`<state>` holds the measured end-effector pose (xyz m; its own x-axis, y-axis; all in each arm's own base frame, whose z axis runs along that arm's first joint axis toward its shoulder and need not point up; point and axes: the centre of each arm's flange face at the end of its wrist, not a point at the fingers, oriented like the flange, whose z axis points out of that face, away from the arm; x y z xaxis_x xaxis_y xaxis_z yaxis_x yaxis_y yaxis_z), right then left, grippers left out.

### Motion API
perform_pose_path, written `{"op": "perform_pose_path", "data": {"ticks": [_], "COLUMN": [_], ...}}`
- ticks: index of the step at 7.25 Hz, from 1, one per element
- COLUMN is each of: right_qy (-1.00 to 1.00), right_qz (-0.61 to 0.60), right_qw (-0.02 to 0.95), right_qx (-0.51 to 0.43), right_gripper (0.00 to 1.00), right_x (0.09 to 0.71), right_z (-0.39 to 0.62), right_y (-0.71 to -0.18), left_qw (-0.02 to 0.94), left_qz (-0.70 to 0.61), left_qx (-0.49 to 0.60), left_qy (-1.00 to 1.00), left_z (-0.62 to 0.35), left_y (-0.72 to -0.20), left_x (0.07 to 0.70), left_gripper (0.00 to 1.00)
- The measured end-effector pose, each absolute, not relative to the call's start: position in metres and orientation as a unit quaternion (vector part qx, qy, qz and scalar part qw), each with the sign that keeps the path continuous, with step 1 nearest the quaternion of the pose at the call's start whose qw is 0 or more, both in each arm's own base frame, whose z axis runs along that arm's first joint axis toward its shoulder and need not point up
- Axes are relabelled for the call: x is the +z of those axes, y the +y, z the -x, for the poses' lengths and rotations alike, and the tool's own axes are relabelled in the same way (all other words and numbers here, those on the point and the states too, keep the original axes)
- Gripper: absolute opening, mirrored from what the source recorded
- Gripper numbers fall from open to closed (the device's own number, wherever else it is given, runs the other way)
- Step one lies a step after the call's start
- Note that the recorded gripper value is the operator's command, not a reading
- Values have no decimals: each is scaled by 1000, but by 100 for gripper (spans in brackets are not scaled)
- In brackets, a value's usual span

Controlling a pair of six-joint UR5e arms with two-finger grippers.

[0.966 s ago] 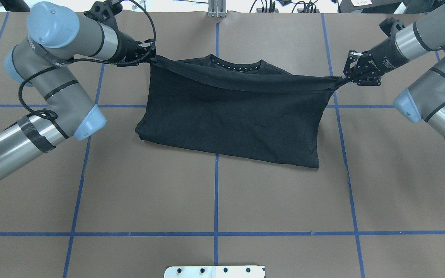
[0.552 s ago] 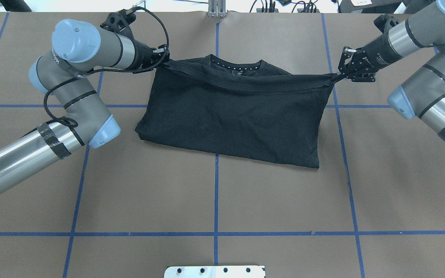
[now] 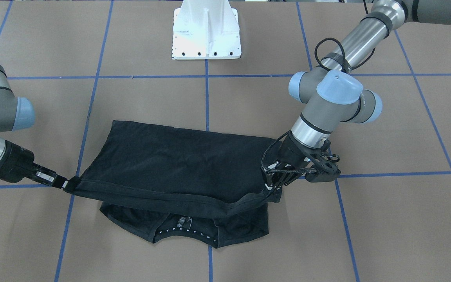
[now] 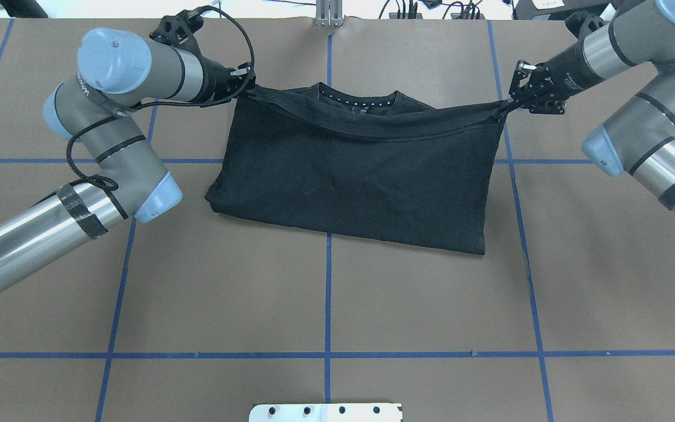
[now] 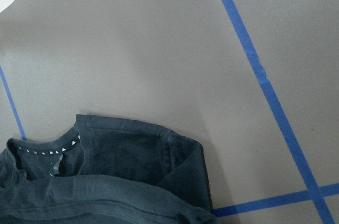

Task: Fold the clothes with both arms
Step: 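Lower the hem onto the collar edge and open both grippers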

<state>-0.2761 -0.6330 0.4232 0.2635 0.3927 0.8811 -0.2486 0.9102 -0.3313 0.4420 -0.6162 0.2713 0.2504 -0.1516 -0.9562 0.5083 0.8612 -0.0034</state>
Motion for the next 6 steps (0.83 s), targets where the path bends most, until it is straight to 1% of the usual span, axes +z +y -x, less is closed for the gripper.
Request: {"op": "perform_pose_path", "data": {"ticks": [4,6], "right_qy": [-558,-553], "right_qz": [55,57], "right_qw": [798,800], "right_qx": [221,226], "right_gripper": [0,0], "right_x": [438,445], "right_z": [280,281], "right_y": [-644,-645], "left_qw": [776,778], "left_qz": [-182,-185], "left_qx": [-239,-243], "left_qy": [555,549], "left_z": [-450,-455], "left_y": [-638,-646], "left_x": [305,312], "left_gripper": [0,0]}}
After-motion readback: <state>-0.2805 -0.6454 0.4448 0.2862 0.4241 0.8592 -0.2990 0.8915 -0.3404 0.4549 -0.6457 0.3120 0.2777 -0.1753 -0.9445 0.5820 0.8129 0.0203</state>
